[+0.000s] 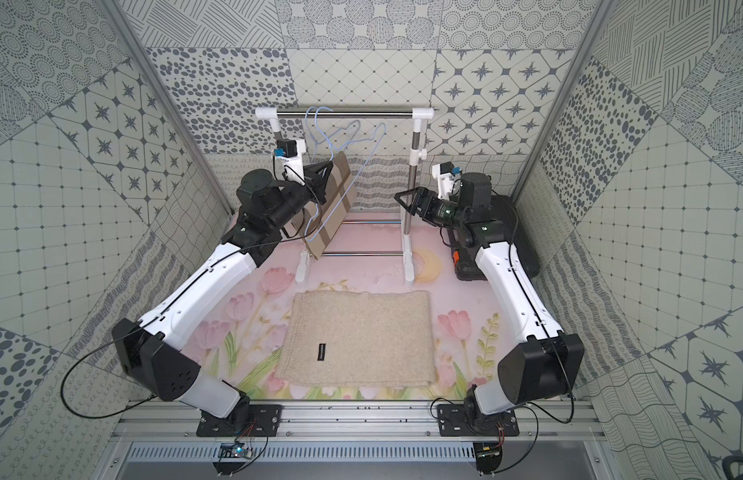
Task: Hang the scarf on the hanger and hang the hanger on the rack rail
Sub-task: Pick up the hanger from the clothesline.
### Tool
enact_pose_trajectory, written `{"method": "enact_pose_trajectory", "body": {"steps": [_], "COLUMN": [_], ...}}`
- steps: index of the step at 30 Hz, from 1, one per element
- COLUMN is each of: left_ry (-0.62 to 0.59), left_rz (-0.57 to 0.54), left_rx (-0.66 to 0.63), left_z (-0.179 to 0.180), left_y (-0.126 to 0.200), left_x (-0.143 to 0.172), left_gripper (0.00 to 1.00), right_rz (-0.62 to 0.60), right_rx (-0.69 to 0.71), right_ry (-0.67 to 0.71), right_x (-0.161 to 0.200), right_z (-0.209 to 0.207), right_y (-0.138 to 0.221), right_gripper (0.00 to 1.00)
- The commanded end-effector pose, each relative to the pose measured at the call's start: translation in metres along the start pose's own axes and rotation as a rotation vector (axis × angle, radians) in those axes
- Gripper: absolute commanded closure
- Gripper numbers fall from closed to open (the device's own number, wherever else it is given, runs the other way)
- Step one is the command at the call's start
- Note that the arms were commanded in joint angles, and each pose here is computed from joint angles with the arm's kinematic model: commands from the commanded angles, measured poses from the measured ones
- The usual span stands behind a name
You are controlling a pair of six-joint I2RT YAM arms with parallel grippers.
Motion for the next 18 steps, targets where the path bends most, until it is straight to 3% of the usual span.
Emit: {"method": "enact_pose_trajectory", "body": {"steps": [1, 5, 11, 18], "left_ry": [0.41, 0.593, 0.685, 0.761], "left_rz": [0.027, 0.102, 0.081, 0.064], "left_rx": [-0.06, -0.141, -0.212, -0.284], "left_z": [-0.011, -0.025, -0.063, -0.109], "left_y": [0.053, 0.106, 0.176, 0.212], "left_x": [0.025, 0.058, 0.097, 0.153], "left_gripper": [1.0, 1.0, 1.0, 1.0], "right_rz": [0.021, 0.054, 0.162, 0.185], "right_rx": [0.088, 0.19, 0.252, 0.309], "right_ry": [0.005, -0.075, -0.078, -0.134], "right_x": [0.019, 0.047, 0.102, 0.145], "right_z": [-0.016, -0.045, -0.072, -0.092], "right_y": [0.009, 0.014, 0.008, 0.015], "right_gripper": [0.16, 0.16, 0.16, 0.15]}}
Point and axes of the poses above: each gripper's point midway between its finger pads, its own y axis back along the fingers, its own z axis along the line the jaws close on, x = y × z, the point moved 7 cm from there along y, back along the fingers, and after that the axes turned 13 degrees about -y, right-handed, at the moved point
